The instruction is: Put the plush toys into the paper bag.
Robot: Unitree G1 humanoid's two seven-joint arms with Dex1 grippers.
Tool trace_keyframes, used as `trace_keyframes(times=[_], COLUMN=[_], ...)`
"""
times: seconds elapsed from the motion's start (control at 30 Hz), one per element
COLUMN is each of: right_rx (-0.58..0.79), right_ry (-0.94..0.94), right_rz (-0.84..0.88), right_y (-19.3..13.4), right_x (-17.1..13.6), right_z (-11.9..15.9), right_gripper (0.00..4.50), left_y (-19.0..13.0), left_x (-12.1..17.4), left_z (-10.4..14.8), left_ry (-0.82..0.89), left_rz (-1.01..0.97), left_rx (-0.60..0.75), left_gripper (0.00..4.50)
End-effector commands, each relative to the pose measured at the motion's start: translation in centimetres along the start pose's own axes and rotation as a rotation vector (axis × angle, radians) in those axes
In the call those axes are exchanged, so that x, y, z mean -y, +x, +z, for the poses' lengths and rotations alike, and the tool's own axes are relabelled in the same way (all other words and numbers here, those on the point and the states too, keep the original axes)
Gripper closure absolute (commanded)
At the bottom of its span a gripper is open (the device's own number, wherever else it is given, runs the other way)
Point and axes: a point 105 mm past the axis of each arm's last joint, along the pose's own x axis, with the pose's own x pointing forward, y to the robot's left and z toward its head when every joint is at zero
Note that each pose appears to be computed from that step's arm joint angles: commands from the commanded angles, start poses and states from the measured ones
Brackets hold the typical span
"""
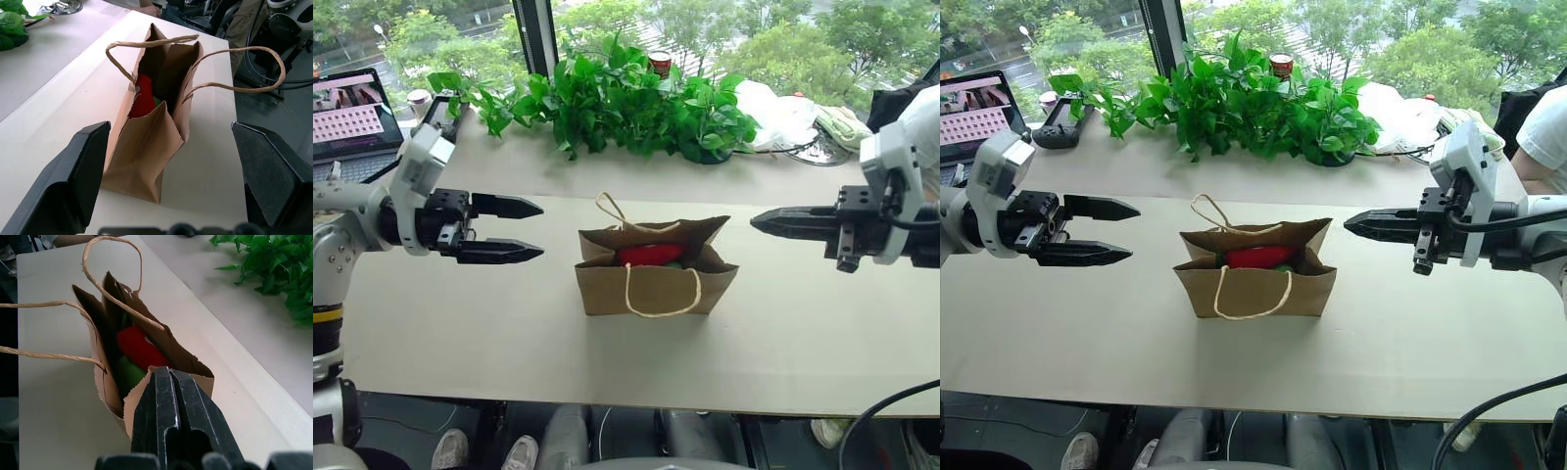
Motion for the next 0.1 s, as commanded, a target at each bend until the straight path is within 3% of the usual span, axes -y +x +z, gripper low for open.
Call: trace_keyframes(times=[0.03, 0.1], right_rx=[-0.008, -0.016], right_ry=[-0.042, -0.042], right_rz=[-0.016, -0.016], right_y=[-0.37, -0.35], right_x=[-0.09, -0.08], right_z=[0.56, 0.46], right_gripper=[4.50, 4.50], left_y=[-0.25, -0.22], left_x=[0.21, 0.08], left_z=[0.88, 0.94], left_ry=[0.053, 0.060], left_rz=[-0.003, 0.000], left_rx=[0.015, 0.020], left_gripper=[0.25, 0.25])
